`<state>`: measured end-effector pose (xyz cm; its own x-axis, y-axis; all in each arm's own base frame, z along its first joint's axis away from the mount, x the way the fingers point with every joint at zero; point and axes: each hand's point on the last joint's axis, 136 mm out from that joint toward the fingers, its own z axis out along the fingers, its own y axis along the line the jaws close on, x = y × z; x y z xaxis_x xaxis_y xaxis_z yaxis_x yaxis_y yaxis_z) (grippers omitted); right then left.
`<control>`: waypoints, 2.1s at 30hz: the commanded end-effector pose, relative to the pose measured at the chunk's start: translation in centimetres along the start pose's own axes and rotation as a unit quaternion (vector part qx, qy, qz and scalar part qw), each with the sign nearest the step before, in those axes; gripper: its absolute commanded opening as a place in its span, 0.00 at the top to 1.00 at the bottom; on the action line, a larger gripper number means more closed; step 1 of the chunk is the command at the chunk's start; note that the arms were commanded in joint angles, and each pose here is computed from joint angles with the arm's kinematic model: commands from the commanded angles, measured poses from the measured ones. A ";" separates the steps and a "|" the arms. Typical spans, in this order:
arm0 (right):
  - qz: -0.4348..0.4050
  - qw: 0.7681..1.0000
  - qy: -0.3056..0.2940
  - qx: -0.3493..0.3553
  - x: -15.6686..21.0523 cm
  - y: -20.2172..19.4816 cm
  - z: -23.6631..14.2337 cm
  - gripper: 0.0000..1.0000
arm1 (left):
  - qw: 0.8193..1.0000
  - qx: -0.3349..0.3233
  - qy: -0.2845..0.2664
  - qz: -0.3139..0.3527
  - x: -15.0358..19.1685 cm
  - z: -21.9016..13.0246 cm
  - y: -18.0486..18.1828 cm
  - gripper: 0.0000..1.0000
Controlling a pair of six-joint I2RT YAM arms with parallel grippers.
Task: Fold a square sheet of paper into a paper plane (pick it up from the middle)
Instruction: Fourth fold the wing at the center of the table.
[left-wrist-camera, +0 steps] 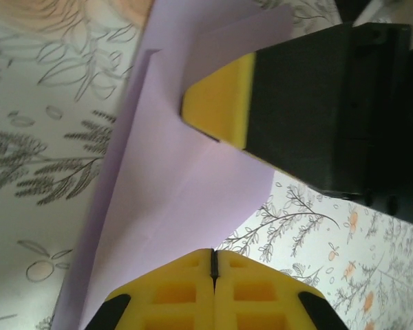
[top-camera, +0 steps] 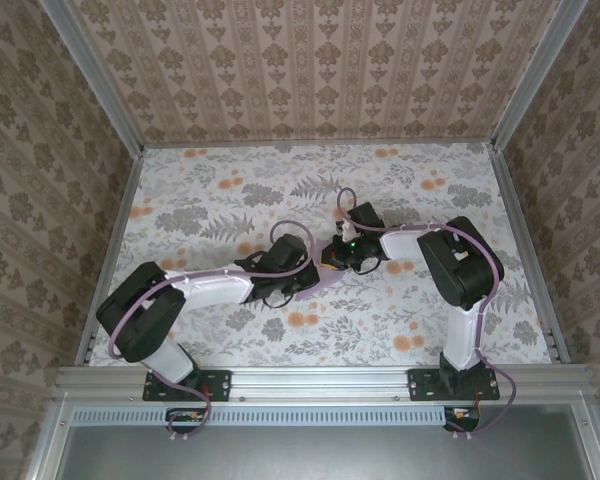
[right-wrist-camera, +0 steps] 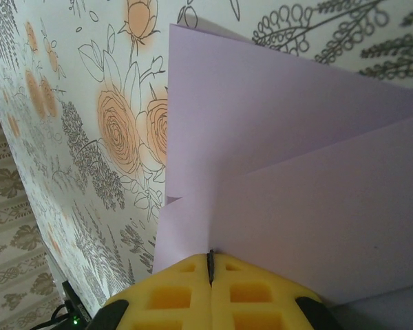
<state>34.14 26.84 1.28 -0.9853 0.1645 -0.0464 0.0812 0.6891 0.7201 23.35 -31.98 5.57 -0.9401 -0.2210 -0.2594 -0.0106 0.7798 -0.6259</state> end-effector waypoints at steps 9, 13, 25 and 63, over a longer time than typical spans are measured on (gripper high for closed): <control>0.069 0.991 0.031 0.108 2.5 -6.9 1.4 1.00 | 0.993 -0.006 -0.061 -0.104 -0.1 1.0 2.8 0.97; 0.070 0.991 0.031 0.111 2.6 -6.9 1.4 1.00 | 0.991 -0.019 -0.064 -0.117 0.4 1.1 4.0 0.98; 0.073 0.990 0.037 0.118 2.9 -7.5 1.5 1.00 | 0.986 -0.048 -0.068 -0.144 2.4 1.0 7.0 0.99; 0.077 0.987 0.043 0.136 3.3 -8.3 1.2 1.00 | 0.986 -0.040 -0.116 -0.117 3.5 -2.9 8.5 1.00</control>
<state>33.92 26.94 1.18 -0.9875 0.1560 -0.0207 0.0932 0.6857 0.7219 19.59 -26.89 2.24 -0.8127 -0.5385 -0.2225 -0.2429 0.6602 -0.7107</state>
